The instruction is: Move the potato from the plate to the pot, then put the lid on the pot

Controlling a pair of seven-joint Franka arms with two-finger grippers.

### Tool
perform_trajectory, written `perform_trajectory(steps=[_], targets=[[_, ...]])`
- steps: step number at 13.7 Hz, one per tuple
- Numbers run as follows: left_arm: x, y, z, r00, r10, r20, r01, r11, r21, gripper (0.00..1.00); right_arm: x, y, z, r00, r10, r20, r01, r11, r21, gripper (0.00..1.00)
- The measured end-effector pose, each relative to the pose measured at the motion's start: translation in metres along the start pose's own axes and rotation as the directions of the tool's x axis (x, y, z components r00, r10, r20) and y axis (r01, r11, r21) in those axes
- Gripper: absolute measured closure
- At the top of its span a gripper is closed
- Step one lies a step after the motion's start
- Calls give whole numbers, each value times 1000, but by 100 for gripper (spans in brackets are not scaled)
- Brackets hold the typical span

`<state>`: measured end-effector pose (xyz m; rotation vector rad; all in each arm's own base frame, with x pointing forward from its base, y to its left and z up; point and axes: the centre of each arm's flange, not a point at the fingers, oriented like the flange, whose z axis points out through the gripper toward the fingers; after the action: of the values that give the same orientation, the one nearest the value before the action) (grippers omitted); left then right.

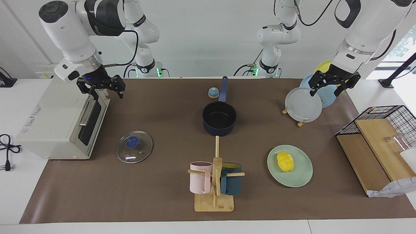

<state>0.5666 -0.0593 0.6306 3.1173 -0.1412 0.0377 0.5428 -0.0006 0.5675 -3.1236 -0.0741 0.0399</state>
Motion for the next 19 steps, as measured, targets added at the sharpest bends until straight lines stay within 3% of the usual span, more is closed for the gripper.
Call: perform_trajectory(steps=[10, 12, 15, 19], targets=[[-4, 1, -4, 1000, 1, 6, -1, 1000, 1, 0, 0, 11, -2, 1000, 23, -5, -23, 1000, 3, 0], [-4, 1, -4, 1000, -1, 6, 1, 1000, -10, 0, 5, 4, -1, 999, 3, -48, -2, 1000, 0, 0], [-1, 1, -2, 1000, -10, -19, 10, 1000, -21, 0, 21, -10, 33, 998, -32, -56, 32, 999, -2, 0], [3, 4, 12, 1000, -7, -12, 7, 1000, -30, 0, 58, -15, 113, 997, -66, -43, 65, 998, -3, 0]])
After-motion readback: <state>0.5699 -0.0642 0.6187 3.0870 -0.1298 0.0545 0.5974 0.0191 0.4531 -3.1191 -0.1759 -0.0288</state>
